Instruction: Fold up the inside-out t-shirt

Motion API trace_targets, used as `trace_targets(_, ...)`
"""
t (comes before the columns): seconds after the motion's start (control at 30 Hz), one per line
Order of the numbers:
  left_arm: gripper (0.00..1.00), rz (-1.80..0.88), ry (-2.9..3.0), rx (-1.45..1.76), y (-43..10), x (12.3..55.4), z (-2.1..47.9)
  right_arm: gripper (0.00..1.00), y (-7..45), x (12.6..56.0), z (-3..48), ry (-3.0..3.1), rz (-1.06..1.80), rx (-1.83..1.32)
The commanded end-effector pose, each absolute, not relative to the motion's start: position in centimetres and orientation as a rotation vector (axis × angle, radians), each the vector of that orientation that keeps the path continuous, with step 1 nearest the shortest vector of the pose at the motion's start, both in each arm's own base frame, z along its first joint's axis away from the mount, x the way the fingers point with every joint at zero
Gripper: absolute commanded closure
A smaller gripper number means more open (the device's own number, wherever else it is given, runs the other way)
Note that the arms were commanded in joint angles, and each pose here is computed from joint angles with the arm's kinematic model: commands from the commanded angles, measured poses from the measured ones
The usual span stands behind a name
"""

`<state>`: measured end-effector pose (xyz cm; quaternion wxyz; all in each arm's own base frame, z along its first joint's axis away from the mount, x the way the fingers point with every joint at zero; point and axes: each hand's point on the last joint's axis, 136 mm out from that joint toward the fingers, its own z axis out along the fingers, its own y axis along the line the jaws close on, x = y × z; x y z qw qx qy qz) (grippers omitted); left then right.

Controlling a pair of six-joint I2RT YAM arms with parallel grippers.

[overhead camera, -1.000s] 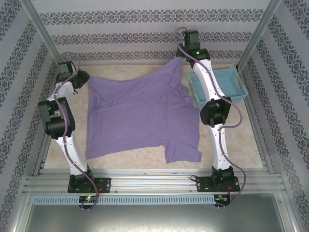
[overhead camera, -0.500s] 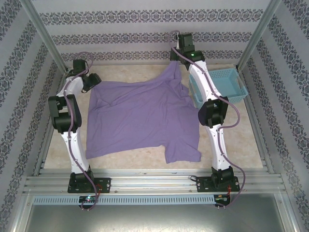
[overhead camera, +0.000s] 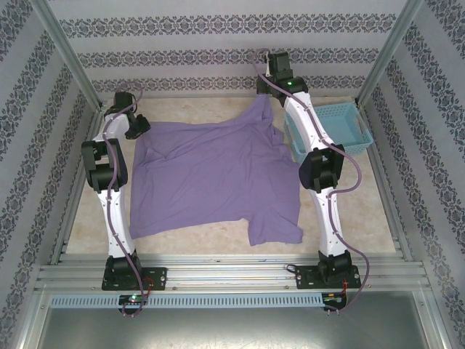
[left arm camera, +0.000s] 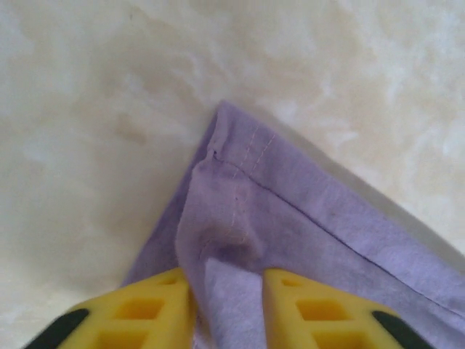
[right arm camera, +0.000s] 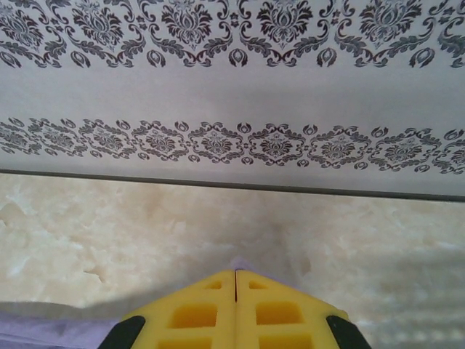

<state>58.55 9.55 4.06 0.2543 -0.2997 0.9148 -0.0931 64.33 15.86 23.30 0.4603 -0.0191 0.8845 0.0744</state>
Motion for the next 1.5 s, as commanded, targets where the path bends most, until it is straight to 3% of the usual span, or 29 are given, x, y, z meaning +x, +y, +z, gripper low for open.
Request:
trace_targets(0.0,0.79,-0.233,2.486,-0.782,10.2,59.2,4.8,1.00,15.5,63.7,26.8,2.116,0.168,-0.062)
trace_targets(0.23,1.00,-0.191,2.427,-0.701,11.1,61.2,7.6,1.00,13.3,64.2,27.5,2.098,0.118,0.002)
trace_targets(0.47,1.00,-0.241,2.323,-0.623,11.7,63.3,11.2,1.00,10.7,65.2,28.4,2.063,0.108,0.067)
trace_targets(0.9,1.00,-0.373,2.271,-0.554,12.8,65.3,11.2,1.00,7.9,66.9,27.8,2.031,0.080,0.128)
trace_targets(1.23,1.00,-0.433,2.269,-0.562,12.1,64.3,13.1,1.00,10.5,65.1,27.7,2.090,0.139,0.078)
trace_targets(1.47,1.00,-0.327,2.210,-0.616,13.9,61.4,15.3,1.00,12.7,62.0,28.4,2.133,0.144,0.036)
